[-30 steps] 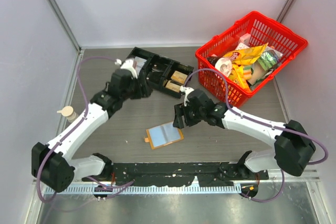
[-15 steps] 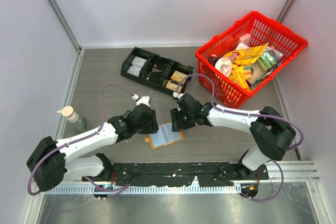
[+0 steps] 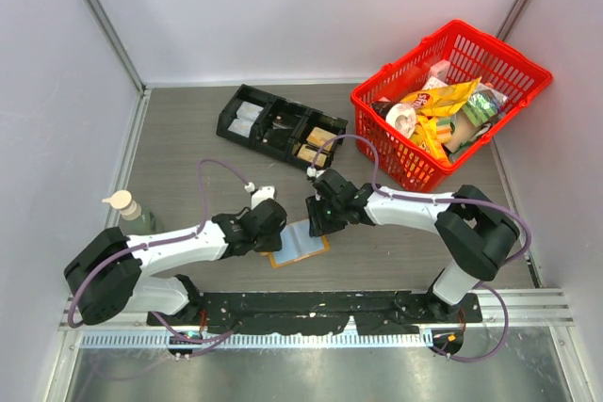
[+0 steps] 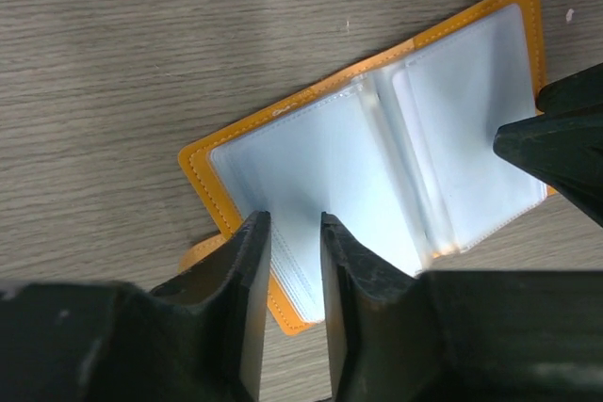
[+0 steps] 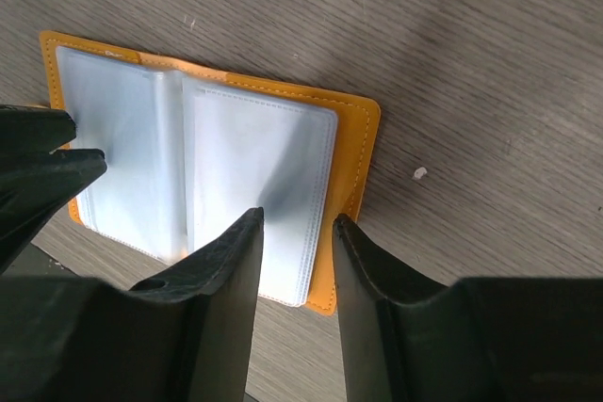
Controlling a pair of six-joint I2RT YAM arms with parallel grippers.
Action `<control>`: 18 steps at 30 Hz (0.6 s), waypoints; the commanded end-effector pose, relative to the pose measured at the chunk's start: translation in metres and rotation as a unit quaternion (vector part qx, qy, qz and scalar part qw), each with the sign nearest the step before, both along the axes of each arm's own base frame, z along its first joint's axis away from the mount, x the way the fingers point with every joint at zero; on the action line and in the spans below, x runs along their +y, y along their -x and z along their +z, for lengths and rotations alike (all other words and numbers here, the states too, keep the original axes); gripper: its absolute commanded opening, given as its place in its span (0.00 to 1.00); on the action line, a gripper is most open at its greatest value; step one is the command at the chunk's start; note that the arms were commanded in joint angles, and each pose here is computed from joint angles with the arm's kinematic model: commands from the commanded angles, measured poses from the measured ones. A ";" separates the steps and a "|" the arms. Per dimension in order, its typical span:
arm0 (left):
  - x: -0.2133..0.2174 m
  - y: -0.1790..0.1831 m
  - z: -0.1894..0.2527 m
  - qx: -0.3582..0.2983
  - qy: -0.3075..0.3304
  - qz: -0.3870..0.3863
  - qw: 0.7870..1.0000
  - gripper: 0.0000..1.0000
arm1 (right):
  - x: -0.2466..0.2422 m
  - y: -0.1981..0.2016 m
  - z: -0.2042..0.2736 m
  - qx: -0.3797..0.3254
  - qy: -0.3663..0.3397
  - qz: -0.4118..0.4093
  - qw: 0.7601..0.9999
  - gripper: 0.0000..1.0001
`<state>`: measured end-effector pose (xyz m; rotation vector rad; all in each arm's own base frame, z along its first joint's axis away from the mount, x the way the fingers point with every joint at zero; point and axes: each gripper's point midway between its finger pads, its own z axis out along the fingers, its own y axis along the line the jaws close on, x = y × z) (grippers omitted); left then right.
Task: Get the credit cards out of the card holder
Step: Remove the credit card from the card holder.
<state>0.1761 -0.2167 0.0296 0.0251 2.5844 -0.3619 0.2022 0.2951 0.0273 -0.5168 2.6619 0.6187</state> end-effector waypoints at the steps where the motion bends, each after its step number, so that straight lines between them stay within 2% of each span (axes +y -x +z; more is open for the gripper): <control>1: -0.006 -0.004 -0.005 -0.008 0.017 0.017 1.000 0.29 | 0.018 -0.006 0.013 -0.007 -0.028 0.006 1.000 0.38; 7: -0.007 -0.001 -0.011 0.000 0.022 0.018 1.000 0.27 | 0.023 -0.005 0.029 -0.011 -0.042 0.011 0.999 0.33; 18: -0.009 -0.003 -0.010 -0.004 0.031 0.021 0.999 0.26 | 0.046 0.008 0.080 -0.020 -0.094 0.048 0.994 0.33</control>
